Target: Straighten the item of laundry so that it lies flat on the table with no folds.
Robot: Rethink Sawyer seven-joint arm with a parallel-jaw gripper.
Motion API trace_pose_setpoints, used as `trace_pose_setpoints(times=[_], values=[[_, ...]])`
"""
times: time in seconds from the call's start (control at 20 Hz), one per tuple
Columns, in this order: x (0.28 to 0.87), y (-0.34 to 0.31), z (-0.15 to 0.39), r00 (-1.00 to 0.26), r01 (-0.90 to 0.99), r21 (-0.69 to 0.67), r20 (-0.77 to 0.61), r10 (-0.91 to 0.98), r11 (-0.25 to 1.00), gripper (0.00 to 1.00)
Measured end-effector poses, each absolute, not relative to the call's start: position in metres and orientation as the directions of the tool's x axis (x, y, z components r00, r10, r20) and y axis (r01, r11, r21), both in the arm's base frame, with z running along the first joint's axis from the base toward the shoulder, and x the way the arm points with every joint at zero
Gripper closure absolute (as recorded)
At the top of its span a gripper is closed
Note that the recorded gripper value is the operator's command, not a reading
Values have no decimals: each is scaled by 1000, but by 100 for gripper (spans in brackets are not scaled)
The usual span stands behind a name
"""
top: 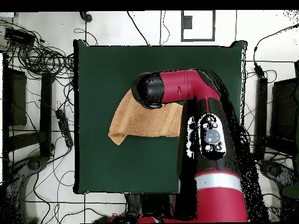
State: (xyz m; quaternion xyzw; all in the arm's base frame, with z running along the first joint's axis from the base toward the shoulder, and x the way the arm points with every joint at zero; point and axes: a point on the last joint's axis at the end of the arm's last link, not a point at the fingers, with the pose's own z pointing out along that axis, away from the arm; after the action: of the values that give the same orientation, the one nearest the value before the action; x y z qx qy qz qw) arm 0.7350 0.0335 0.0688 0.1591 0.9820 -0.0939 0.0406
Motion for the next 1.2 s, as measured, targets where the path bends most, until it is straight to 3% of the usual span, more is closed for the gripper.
trace_pose_setpoints(times=[0.35, 0.7, 1.2], values=[[741, 16, -50, -964, 255, -220, -129, 231, 942, 0], [758, 20, -51, -965, 236, -261, -177, 193, 936, 0], [760, 23, -48, -964, 264, -283, -122, 238, 922, 0]])
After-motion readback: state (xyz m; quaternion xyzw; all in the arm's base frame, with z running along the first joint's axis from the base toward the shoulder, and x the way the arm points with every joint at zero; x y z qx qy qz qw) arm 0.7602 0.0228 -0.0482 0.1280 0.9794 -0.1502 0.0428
